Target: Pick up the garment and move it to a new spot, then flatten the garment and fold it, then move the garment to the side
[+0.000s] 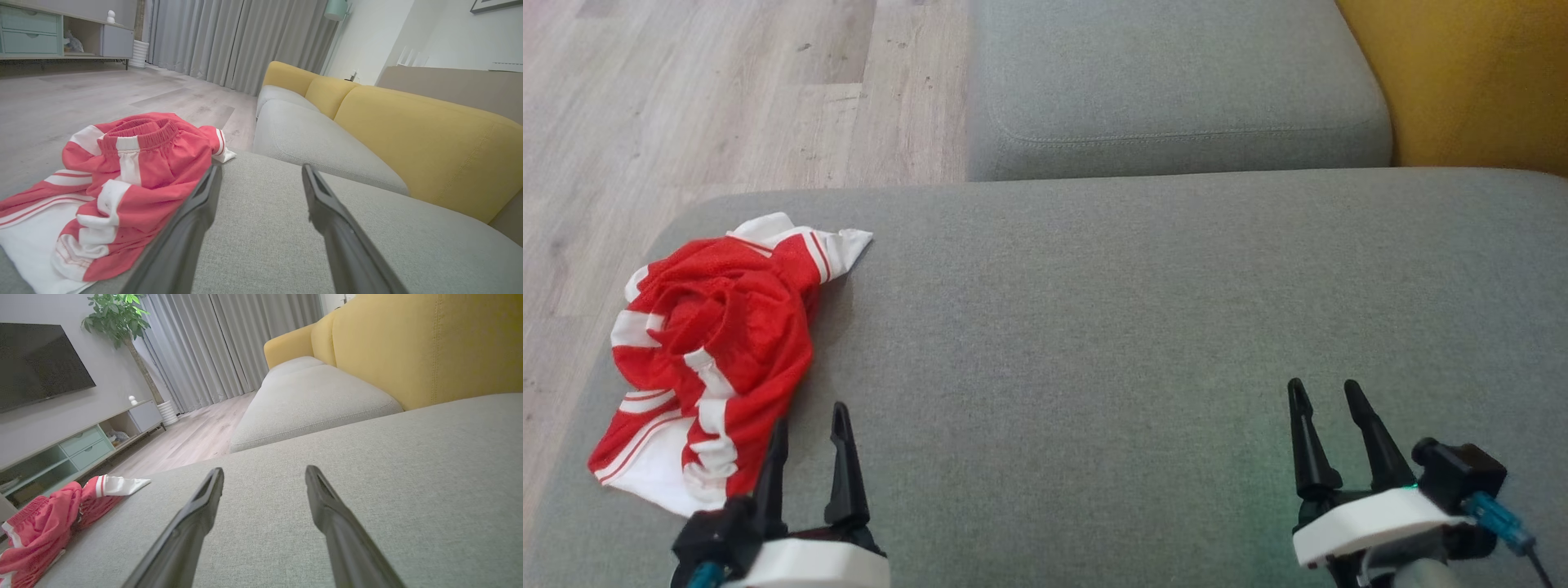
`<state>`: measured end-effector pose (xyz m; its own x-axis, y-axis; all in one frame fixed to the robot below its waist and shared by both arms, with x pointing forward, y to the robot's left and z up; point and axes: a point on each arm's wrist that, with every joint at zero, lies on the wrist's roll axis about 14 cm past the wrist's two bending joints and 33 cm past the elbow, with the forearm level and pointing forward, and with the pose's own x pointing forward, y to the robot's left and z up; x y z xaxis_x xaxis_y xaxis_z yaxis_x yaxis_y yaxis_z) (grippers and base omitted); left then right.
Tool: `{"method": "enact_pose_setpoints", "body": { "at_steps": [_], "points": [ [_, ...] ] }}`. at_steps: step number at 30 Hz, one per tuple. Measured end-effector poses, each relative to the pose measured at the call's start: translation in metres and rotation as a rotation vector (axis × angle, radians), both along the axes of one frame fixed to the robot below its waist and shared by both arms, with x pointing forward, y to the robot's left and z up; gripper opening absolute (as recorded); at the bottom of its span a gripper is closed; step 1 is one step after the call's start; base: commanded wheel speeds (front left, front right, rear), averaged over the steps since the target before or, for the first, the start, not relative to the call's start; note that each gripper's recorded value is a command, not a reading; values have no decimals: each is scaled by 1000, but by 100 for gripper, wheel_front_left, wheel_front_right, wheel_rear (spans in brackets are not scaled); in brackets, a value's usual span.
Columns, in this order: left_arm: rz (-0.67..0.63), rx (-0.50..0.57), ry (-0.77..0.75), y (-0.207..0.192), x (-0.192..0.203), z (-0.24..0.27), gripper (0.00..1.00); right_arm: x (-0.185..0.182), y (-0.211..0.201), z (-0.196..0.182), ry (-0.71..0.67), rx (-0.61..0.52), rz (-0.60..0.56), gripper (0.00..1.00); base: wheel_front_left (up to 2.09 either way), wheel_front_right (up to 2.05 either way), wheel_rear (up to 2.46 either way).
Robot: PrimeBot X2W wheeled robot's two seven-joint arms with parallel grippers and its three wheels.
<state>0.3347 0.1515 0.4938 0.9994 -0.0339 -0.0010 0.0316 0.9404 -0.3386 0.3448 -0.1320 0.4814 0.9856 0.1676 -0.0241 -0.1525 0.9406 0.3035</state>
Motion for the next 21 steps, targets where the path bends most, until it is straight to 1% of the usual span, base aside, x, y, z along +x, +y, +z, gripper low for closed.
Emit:
{"method": "enact_pose_setpoints", "body": {
  "at_steps": [7, 14, 21],
  "points": [
    [-34, 75, -26, -10, -1, 3, 100, -1, 0, 2, -30, -88, 10, 100, 0, 0, 0],
    [-44, 128, -37, -12, -4, 1, 100, -9, -1, -3, -36, -167, 19, 100, 0, 0, 0],
    [-47, 198, -63, -14, -7, 4, 100, -9, -2, 0, -67, -244, 27, 100, 0, 0, 0]
  ]
}}
